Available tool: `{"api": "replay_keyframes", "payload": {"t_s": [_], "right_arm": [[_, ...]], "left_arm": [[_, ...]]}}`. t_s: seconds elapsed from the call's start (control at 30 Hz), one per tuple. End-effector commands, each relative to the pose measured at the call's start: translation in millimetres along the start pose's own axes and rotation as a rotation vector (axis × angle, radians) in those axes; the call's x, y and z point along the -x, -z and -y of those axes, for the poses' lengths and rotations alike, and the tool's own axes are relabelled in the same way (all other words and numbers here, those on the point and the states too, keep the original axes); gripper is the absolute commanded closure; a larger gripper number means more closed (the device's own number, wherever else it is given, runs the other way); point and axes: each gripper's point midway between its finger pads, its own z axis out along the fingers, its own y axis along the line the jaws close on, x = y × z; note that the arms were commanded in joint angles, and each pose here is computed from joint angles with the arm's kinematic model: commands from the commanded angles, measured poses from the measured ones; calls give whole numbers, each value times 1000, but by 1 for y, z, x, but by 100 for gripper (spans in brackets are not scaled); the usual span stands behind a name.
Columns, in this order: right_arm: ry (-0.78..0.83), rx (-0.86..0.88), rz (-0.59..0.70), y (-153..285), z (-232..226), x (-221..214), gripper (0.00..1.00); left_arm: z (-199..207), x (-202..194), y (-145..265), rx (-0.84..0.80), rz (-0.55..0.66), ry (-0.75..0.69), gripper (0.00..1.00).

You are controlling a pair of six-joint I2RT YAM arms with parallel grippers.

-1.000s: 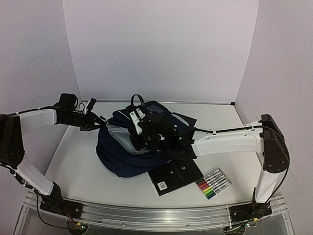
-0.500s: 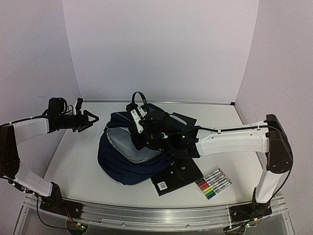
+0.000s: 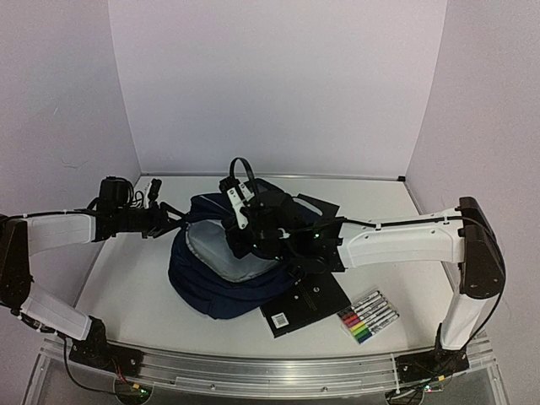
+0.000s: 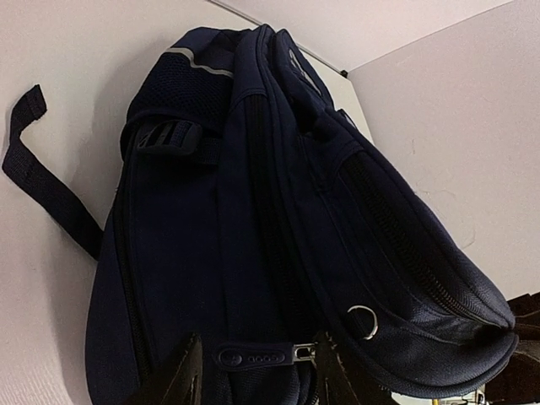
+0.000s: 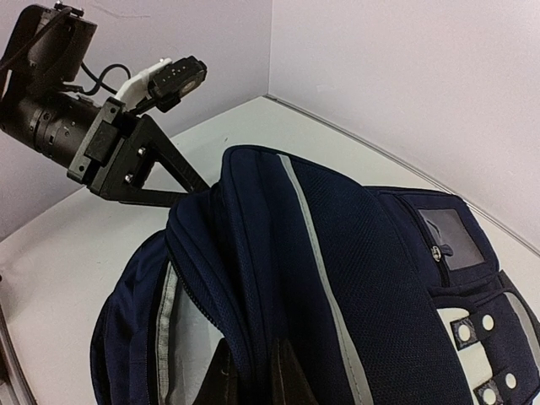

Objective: Pack the student bag
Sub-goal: Unzip the student bag at the center of the board, then pick up the book from the center of the board.

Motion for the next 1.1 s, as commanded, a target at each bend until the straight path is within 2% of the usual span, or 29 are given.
{"api": "replay_keyframes", "payload": {"t_s": [0.0,0.07,0.13,0.33,0.53,0.67,0.77,0.93,1.07], "right_arm": [[-146,27,249,40,7,91,100],[-148,26,249,41,7,91,100],[-148,24,247,41,8,90,100],[-146,21,244,40,8,88,100],[-152,1,250,38,11,90,100],[-138,-52,255,36,18,92,100],[-131,-105,233,20,29,88,100],[-121,-167,207,-13,35,82,100],[-152,-243,190,-48,50,69,100]], "left_arm": [[-10,4,-4,52,24,-14,59],[-15,6,-2,82,40,13,65],[-16,7,0,100,57,46,68],[-7,6,12,74,111,103,65],[3,-9,15,32,65,70,66],[28,-10,31,5,90,-37,50],[36,-8,42,34,89,-54,40],[16,-10,48,166,76,43,33],[12,-16,48,162,88,101,28]]}}
